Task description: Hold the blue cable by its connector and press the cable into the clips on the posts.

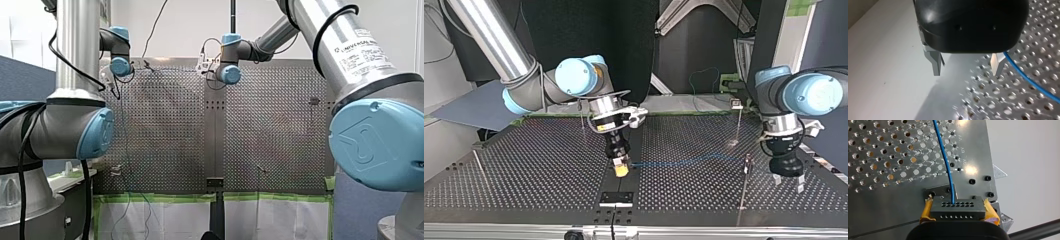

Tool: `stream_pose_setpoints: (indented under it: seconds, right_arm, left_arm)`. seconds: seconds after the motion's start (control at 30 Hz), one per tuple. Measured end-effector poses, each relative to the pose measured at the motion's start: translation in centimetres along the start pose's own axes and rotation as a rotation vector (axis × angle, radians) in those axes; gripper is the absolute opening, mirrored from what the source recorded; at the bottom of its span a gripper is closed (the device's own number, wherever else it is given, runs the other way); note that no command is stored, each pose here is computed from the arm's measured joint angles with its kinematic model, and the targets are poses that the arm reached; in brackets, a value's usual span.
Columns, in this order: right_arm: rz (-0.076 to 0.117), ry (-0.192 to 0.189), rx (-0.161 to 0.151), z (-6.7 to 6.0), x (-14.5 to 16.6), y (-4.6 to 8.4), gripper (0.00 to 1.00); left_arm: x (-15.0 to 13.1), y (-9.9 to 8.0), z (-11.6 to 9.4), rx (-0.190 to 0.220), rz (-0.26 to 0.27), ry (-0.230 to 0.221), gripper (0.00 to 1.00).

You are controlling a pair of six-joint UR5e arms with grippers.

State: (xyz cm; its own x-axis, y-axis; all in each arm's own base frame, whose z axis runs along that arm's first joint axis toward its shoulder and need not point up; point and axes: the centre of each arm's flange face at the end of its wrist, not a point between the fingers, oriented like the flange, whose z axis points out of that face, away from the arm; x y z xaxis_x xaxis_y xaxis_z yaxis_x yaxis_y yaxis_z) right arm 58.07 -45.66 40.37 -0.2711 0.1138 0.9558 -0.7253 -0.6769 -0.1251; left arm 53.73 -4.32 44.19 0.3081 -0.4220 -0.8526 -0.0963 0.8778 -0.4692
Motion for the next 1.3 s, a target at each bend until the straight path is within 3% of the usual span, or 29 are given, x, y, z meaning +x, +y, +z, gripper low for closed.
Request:
stream_pose_setpoints:
  seconds: [0.2,0.47,0.67,1.07,1.3]
  right_arm:
    - [0.0,0.002,0.002,0.0,0.1,-0.1,0.0]
    - [0.001,0.003,0.007,0.1,0.2,-0.4,0.0]
    - [0.0,-0.001,0.008,0.0,0.2,-0.6,0.0]
    - [-0.001,-0.005,0.009,-0.1,0.2,-0.8,0.0]
    - [-0.001,-0.014,0.0,-0.2,0.1,-0.7,0.0]
  left_arm:
    - [-0.1,-0.4,-1.0,-0.004,0.05,0.042,0.98]
    - [1.6,0.6,-3.4,-0.041,0.133,0.146,0.98]
    - [1.1,0.4,-5.5,-0.052,0.148,0.185,0.98]
    - [0.0,-2.2,-10.1,0.031,0.111,0.28,0.98]
    - [-1.7,-3.5,-12.2,0.061,0.109,0.299,0.98]
